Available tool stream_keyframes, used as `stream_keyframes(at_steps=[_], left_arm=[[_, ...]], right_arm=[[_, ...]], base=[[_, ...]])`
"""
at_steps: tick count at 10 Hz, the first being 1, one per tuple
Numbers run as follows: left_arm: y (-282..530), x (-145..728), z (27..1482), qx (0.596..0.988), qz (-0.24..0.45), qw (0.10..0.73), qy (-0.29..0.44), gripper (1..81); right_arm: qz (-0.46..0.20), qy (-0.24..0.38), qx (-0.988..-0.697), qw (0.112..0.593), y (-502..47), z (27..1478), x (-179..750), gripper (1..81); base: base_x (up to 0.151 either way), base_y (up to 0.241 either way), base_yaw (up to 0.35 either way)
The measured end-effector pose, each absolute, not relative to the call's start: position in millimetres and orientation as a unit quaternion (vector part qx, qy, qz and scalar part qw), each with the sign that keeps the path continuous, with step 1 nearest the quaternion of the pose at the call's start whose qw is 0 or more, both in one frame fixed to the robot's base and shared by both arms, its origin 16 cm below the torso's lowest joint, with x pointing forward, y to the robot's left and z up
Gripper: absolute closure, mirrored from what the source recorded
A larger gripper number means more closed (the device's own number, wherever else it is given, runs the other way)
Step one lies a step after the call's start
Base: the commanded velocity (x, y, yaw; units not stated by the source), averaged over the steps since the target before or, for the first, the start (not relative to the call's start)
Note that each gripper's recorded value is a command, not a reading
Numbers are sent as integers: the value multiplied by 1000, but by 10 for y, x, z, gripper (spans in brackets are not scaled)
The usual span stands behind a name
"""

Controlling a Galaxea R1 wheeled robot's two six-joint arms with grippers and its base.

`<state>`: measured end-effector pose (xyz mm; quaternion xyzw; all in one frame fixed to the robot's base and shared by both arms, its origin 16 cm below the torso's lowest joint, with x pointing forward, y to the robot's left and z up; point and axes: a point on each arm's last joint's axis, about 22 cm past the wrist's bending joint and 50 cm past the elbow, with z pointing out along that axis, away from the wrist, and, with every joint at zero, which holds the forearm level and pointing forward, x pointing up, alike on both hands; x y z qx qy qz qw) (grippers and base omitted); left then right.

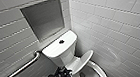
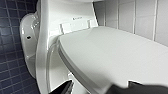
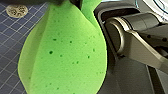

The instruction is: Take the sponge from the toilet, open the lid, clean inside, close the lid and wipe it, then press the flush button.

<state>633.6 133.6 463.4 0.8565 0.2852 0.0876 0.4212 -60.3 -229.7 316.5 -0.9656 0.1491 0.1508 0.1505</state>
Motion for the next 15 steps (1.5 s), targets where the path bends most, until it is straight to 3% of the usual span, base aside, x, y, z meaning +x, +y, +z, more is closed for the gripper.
stream_keyframes(at_steps=[3, 6, 9, 15], left_arm=[[1364, 5868, 4501, 884, 66, 413, 211, 10], [1180, 4819, 4442, 898, 23, 426, 106, 10], [1669, 3312, 4006, 923, -39, 378, 65, 10], [2329, 945, 3688, 945, -130, 298, 14, 10]], right_arm=[[155, 143, -968, 138, -2329, 3107, -640, 811], [169, 140, -963, 159, -2167, 3156, -638, 811], [178, 151, -949, 211, -1778, 3348, -583, 811], [160, 163, -933, 277, -1857, 3762, -31, 811]], base=[[0, 0, 0], [0, 0, 0], [0, 0, 0], [0, 0, 0]])
